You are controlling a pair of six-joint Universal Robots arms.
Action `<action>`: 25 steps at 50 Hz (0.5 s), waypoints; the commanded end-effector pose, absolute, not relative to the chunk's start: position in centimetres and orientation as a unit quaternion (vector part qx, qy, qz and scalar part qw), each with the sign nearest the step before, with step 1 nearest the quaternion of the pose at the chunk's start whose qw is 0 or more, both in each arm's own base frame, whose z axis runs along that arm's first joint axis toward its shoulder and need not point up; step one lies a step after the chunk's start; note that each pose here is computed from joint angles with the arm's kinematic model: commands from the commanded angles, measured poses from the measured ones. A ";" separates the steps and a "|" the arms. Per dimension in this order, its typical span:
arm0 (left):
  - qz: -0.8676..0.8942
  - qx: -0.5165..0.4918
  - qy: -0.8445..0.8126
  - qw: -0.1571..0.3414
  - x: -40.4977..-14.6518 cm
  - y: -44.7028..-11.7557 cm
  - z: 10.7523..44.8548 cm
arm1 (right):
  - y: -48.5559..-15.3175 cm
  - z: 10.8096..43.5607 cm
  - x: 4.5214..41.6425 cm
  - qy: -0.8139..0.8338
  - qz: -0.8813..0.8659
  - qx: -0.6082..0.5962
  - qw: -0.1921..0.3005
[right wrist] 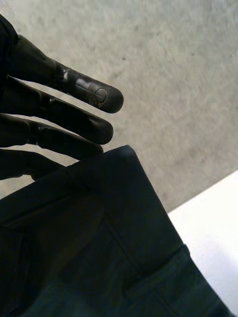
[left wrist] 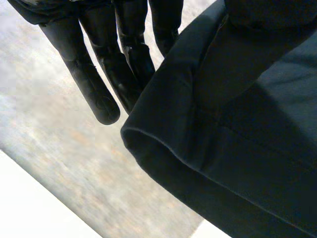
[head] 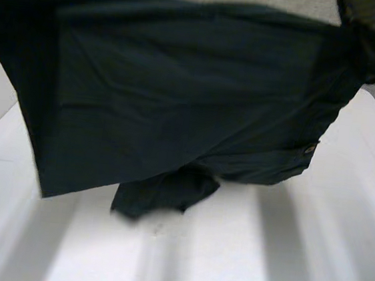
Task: Fold the shorts.
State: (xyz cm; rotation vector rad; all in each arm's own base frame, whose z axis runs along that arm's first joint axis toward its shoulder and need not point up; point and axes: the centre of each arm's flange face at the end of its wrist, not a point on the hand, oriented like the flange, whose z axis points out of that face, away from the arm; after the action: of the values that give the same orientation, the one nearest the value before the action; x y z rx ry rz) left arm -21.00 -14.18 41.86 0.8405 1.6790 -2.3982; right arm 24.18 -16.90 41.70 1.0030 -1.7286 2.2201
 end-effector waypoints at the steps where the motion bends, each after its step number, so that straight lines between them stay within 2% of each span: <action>1: -0.767 0.284 0.573 0.049 -22.6 -17.6 40.7 | -17.9 39.8 24.7 -0.597 0.719 0.346 0.079; 7: -0.746 0.298 0.594 0.047 -24.9 -22.1 38.4 | -20.5 36.7 26.4 -0.624 0.687 0.366 0.077; 12: -0.738 0.296 0.603 0.054 -27.5 -28.0 35.3 | -23.6 34.2 28.3 -0.633 0.676 0.370 0.074; 16: -0.721 0.288 0.626 0.073 -28.6 -31.3 32.9 | -26.1 32.8 29.3 -0.635 0.680 0.356 0.083; 20: -0.695 0.291 0.653 0.079 -29.1 -31.6 30.8 | -26.2 32.7 29.5 -0.636 0.685 0.346 0.090; 23: -0.691 0.294 0.657 0.074 -29.1 -31.0 30.7 | -26.3 32.7 29.4 -0.633 0.693 0.335 0.087; 25: -0.699 0.291 0.650 0.069 -28.7 -29.7 31.9 | -26.1 33.1 29.3 -0.627 0.702 0.327 0.083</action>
State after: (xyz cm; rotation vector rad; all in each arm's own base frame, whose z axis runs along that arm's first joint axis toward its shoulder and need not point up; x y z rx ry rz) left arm -29.04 -31.49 31.21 0.8754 1.9357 -2.1059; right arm 29.50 -26.26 32.56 1.0365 -1.8939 2.0357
